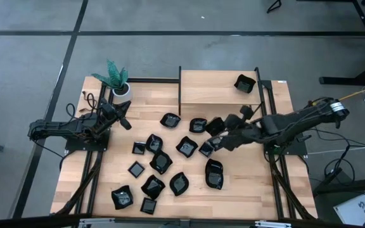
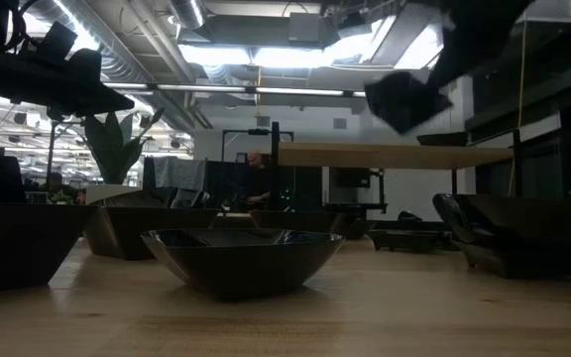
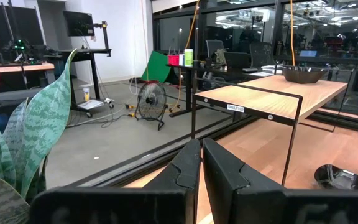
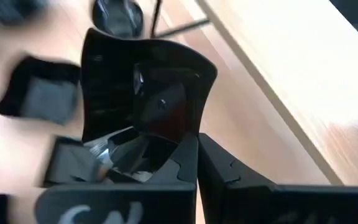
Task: Pick & Place Mini shaped plates
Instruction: Stack the black distorted square plate on top of the black distorted square plate on the shelf
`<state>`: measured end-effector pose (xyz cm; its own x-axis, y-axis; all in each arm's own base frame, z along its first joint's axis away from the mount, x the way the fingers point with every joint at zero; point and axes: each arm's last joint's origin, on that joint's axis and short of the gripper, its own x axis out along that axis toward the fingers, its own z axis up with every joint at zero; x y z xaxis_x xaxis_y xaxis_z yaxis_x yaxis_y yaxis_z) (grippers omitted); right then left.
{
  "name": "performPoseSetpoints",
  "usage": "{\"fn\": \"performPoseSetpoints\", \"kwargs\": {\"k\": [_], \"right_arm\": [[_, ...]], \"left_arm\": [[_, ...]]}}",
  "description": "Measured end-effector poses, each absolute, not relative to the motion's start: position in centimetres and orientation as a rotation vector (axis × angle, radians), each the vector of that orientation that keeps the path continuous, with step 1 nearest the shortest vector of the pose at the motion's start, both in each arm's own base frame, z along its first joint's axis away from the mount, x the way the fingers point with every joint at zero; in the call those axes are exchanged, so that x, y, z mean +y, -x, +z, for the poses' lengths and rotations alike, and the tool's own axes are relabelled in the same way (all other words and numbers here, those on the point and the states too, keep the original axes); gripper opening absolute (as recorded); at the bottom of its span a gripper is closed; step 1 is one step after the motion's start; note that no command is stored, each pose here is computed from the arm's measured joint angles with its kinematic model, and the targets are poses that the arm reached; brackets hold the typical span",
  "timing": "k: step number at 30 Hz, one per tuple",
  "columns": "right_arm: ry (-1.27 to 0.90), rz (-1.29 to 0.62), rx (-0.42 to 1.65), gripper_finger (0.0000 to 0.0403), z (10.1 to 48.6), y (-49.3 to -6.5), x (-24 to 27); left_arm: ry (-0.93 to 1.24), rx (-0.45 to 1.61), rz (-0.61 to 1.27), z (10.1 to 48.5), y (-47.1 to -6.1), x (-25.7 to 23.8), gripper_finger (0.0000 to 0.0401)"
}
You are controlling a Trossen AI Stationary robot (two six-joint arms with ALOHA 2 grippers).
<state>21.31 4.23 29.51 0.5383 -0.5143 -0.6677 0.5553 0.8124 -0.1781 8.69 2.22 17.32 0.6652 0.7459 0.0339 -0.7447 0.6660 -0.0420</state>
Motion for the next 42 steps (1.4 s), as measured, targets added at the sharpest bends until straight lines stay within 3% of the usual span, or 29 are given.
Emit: {"fn": "performPoseSetpoints", "kwargs": {"k": [12, 23, 32, 42], "right_arm": [[-0.351, -0.631, 0.535, 0.0000, 35.1, -16.9, 1.7], [-0.346, -0.846, 0.389, 0.0000, 38.1, -13.0, -1.5], [-0.321, -1.158, 0.340, 0.0000, 37.3, -11.0, -3.6], [-0.459, -1.372, 0.274, 0.0000, 33.9, -11.5, -5.8]], "left_arm": [[0.025, -0.050, 0.842, 17.3, -8.7, 2.2, 0.0015], [0.025, -0.050, 0.842, 17.3, -8.7, 2.2, 0.0015], [0.025, -0.050, 0.842, 17.3, -8.7, 2.2, 0.0015], [0.025, -0.050, 0.842, 17.3, -8.7, 2.2, 0.0015]]}}
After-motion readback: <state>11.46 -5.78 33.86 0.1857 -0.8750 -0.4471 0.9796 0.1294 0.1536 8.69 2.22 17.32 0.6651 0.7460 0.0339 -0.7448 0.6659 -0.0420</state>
